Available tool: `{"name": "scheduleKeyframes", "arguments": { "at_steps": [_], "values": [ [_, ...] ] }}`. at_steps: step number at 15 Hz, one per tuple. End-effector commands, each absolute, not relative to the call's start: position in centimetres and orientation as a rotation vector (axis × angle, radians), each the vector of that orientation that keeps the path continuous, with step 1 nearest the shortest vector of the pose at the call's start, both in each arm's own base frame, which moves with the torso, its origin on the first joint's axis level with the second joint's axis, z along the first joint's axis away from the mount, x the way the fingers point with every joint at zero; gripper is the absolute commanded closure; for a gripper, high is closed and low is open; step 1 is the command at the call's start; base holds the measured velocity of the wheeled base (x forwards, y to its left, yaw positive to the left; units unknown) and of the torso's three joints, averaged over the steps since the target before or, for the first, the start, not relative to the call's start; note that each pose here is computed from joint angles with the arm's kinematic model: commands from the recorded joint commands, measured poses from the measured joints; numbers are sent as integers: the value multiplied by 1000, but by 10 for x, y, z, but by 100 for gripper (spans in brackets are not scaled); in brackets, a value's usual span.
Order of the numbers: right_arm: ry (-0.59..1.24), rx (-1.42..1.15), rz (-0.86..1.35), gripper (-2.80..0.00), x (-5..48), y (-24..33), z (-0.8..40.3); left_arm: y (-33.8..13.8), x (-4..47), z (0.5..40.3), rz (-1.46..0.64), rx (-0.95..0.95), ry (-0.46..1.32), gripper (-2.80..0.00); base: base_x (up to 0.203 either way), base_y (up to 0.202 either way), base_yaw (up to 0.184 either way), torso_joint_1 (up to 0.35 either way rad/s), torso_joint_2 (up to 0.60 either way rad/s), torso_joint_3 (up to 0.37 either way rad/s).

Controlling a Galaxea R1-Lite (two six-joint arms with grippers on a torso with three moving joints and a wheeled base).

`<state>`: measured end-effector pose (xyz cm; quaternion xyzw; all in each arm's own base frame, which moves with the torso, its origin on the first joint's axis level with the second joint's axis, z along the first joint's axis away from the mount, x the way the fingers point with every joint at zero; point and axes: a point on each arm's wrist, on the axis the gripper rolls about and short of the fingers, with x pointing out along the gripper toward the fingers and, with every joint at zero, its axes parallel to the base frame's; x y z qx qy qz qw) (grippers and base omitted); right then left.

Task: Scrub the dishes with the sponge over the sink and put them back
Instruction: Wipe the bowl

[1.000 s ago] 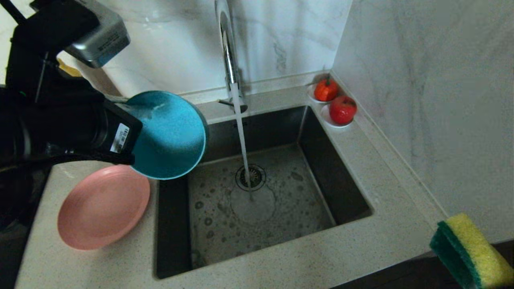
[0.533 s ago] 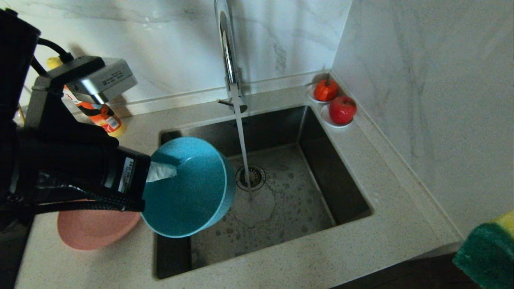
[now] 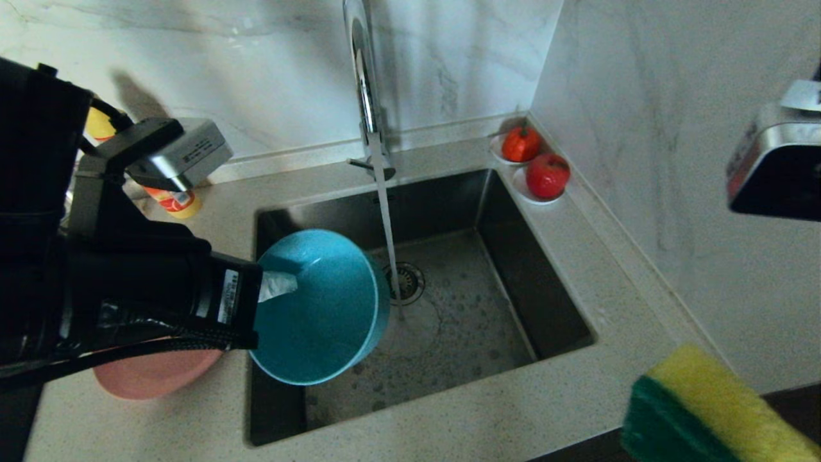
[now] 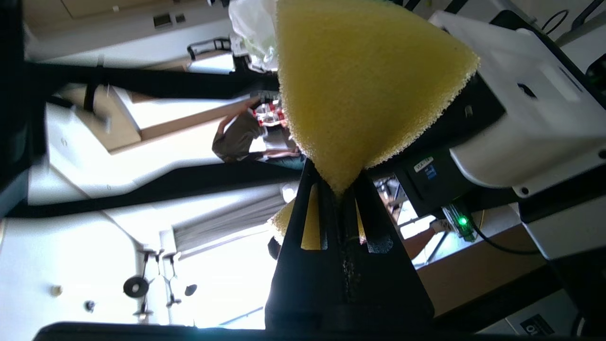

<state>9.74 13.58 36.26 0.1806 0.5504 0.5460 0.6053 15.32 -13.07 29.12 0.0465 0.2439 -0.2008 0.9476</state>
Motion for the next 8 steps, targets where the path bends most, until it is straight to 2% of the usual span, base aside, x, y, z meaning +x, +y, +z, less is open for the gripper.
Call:
{"name": "scheduleKeyframes", "arguments": {
  "at_steps": [1,3,8],
  "values": [
    [1338,406,1249,0,117,164,355,-143,169,282,-292,130,478,0,0,0,0,0,0,0],
    [1358,395,1258,0,128,183,353,-149,174,288,-254,92,397,0,0,0,0,0,0,0],
    [1399,364,1292,0,140,223,339,-153,164,288,-285,92,382,0,0,0,0,0,0,0]
  ]
}}
